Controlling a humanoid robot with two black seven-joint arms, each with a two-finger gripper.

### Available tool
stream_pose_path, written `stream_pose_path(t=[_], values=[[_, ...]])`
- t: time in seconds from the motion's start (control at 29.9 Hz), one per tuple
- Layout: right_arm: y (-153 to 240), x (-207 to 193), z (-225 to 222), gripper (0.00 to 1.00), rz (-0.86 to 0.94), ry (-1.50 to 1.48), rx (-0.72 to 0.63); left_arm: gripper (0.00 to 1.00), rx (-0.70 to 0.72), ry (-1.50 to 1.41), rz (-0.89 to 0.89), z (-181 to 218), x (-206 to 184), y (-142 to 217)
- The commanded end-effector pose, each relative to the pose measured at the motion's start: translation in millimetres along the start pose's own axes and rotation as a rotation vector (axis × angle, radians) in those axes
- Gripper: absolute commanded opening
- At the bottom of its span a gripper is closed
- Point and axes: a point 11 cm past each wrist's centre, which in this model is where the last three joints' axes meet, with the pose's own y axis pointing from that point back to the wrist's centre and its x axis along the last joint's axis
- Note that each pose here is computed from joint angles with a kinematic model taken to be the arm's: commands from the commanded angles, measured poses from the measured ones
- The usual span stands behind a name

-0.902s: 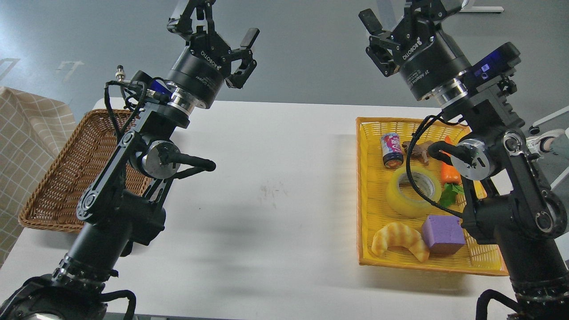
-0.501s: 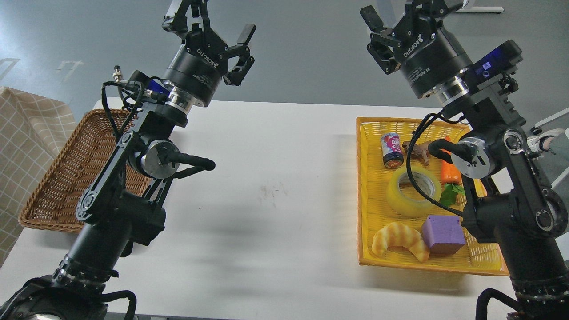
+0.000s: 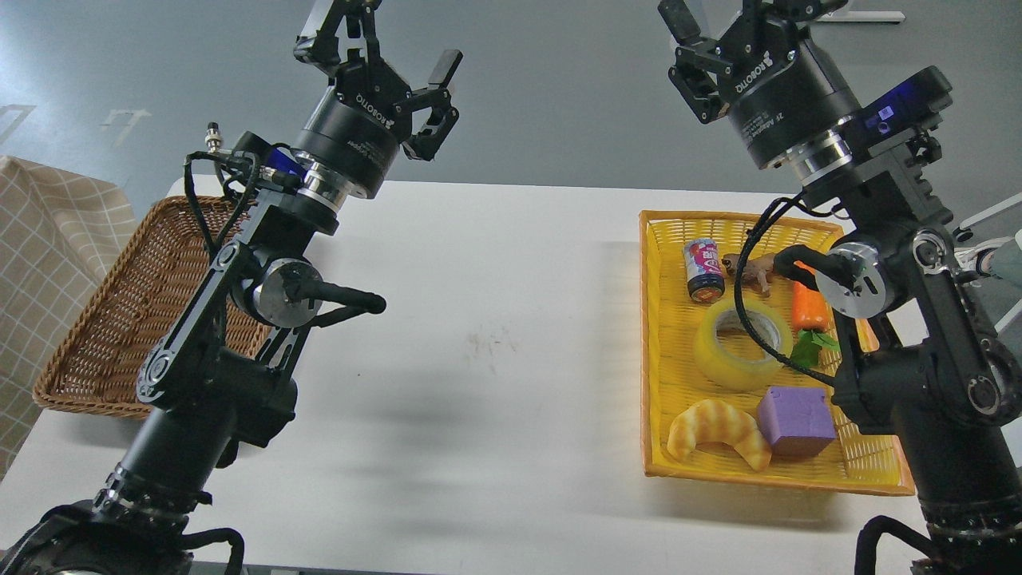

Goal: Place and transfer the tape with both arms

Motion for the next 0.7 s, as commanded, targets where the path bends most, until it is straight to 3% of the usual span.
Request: stream_pose_path(t=[0.0,0.67], values=[[0.2,0.5,1.4,1.0,0.0,-0.002,-0.004,0.98,-0.005,0.008,-0.019,0.1,-3.1,3.1],[-1.2,0.8,3.5,1.0,0.0,0.0,-0.016,0.98,-0.013,0.006,-0.013,2.5,-1.3,2.9]])
